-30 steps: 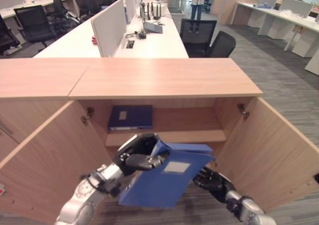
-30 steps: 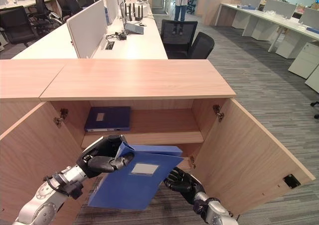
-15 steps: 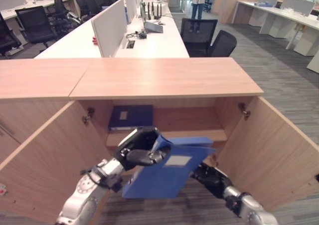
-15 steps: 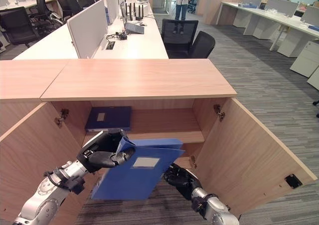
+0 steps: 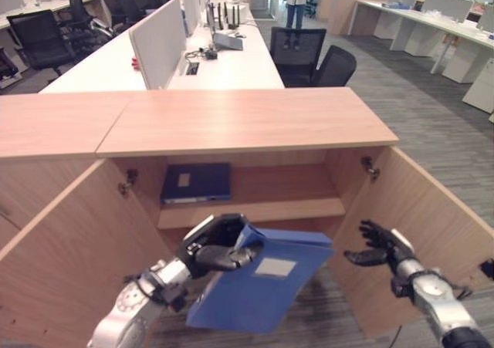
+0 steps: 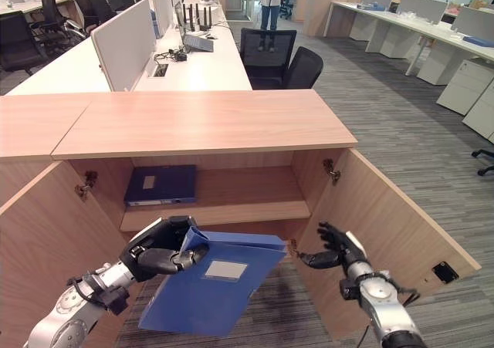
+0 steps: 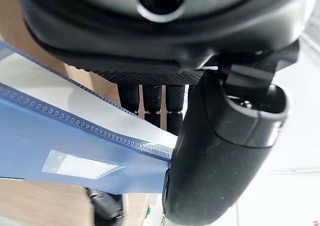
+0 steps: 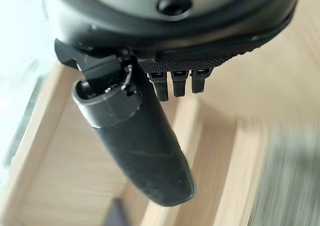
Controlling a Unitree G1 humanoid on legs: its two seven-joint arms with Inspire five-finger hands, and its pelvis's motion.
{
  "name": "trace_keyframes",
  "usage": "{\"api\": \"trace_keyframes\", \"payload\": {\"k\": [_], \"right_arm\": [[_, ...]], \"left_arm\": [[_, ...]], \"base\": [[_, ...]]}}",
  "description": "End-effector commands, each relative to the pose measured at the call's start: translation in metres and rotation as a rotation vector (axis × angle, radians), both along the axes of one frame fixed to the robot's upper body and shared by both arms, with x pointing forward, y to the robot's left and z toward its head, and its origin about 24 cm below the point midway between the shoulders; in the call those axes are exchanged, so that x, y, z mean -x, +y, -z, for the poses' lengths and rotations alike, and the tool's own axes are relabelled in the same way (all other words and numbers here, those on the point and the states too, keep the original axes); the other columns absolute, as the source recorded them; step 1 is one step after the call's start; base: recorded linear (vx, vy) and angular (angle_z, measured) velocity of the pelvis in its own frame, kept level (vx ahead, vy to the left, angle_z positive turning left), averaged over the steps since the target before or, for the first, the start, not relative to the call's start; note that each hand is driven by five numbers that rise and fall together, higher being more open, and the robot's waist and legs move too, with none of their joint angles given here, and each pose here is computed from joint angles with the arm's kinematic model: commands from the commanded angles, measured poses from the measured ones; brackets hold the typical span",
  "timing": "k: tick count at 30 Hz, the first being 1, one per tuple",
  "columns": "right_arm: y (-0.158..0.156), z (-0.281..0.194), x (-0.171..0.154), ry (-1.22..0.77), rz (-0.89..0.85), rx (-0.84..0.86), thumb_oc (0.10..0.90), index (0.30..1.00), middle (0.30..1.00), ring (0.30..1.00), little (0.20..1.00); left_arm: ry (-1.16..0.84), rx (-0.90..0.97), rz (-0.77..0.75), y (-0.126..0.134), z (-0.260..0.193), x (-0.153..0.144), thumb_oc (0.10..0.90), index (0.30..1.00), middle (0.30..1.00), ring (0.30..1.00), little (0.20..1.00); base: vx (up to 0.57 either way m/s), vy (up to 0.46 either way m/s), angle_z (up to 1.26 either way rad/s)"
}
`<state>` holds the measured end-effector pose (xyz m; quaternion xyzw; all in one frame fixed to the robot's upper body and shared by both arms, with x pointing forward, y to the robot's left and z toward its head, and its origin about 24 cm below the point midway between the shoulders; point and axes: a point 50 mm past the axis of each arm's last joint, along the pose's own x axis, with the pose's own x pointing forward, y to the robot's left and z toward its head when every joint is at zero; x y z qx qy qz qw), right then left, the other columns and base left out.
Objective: Put the empty folder in the office cabinet
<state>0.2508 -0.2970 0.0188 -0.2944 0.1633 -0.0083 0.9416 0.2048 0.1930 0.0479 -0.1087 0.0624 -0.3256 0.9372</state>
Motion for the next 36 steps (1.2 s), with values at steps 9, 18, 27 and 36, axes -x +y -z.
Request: {"api": "trace_keyframes", "payload": {"k": [9, 18, 27, 36], "right_arm": [[0.036, -0.142, -0.022, -0.638, -0.250, 0.097, 0.800, 0.900, 0.900, 0.900, 0.900], [0.070, -0.157, -0.017, -0.573, -0.580, -0.209, 0.800, 0.900, 0.900, 0.900, 0.900], [0.070, -0.179, -0.016, -0.612, -0.648, -0.293, 0.800, 0.900, 0.900, 0.900, 0.900], [0.073, -0.189, -0.018, -0.592, -0.707, -0.256, 0.800, 0.900, 0.900, 0.900, 0.900]], "left_arm": [[-0.328, 0.039, -0.027, 0.003, -0.059, -0.018, 0.400, 0.300, 0.300, 0.300, 0.300], [-0.319, 0.025, 0.013, 0.003, -0.055, -0.019, 0.400, 0.300, 0.300, 0.300, 0.300], [-0.348, -0.032, 0.012, 0.009, -0.060, -0.022, 0.400, 0.300, 0.300, 0.300, 0.300], [-0.415, -0.097, 0.014, 0.013, -0.073, -0.028, 0.400, 0.300, 0.300, 0.300, 0.300]], "base": [[-0.01, -0.002, -0.04], [0.00, -0.001, -0.01], [0.00, 0.000, 0.00], [0.00, 0.000, 0.00]]}}
